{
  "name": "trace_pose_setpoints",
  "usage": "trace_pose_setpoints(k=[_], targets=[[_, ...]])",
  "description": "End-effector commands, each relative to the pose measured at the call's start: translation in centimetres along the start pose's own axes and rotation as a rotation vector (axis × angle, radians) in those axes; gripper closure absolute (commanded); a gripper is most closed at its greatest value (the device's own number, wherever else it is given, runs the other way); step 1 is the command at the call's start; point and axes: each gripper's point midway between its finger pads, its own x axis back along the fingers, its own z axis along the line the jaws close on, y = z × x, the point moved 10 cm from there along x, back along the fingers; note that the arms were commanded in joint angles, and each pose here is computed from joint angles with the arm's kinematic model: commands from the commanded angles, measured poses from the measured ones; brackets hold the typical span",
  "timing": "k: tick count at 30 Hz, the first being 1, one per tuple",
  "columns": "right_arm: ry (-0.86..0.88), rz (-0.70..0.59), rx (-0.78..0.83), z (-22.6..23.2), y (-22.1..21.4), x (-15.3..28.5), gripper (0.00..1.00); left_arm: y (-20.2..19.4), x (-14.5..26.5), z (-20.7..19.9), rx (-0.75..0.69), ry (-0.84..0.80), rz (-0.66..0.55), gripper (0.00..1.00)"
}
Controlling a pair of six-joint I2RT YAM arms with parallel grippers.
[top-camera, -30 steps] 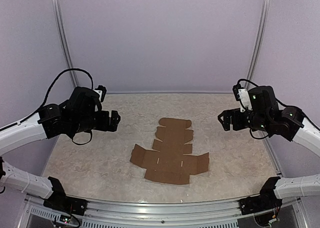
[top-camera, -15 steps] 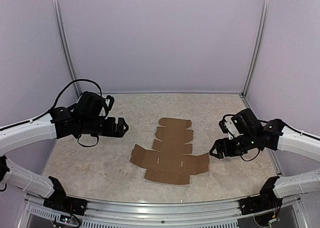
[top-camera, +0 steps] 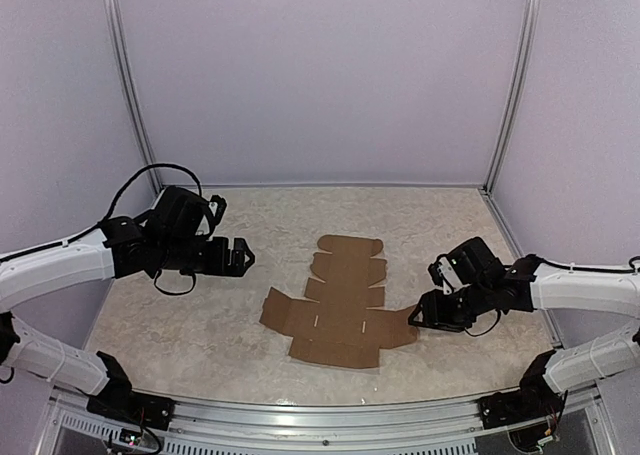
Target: Fold the paper box
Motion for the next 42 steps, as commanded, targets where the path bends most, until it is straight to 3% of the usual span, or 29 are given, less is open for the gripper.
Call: trace_pose_setpoints(k=[1,11,16,23,32,42], targets=[[0.036,-0.011,-0.027,0.3,0.1,-1.3,0.47,-0.3,0.4,0.6,0.010,-0.003,-0.004,0.01],[0.063,0.024,-0.037,0.5,0.5,-3.4,0.70,-0.4,1.4,1.6,0.023,0.013,-0.025,0.01],[0.056,0.023,-0.006,0.9,1.1,-3.2,0.99,-0.6,1.6,2.0,0.028,0.029,-0.029,0.01],[0.029,0.025,0.123,2.7,3.0,-2.2,1.00,-0.2,3.1,2.7,0.028,0.054,-0.059,0.01],[-0.087,0.073,0.469,7.1,8.0,-1.7,1.00,0.2,6.1,3.1,0.036,0.056,-0.113,0.01],[-0.280,0.225,0.777,9.1,11.9,-3.8,1.00,-0.6,8.5,4.1,0.067,0.075,-0.158,0.01]])
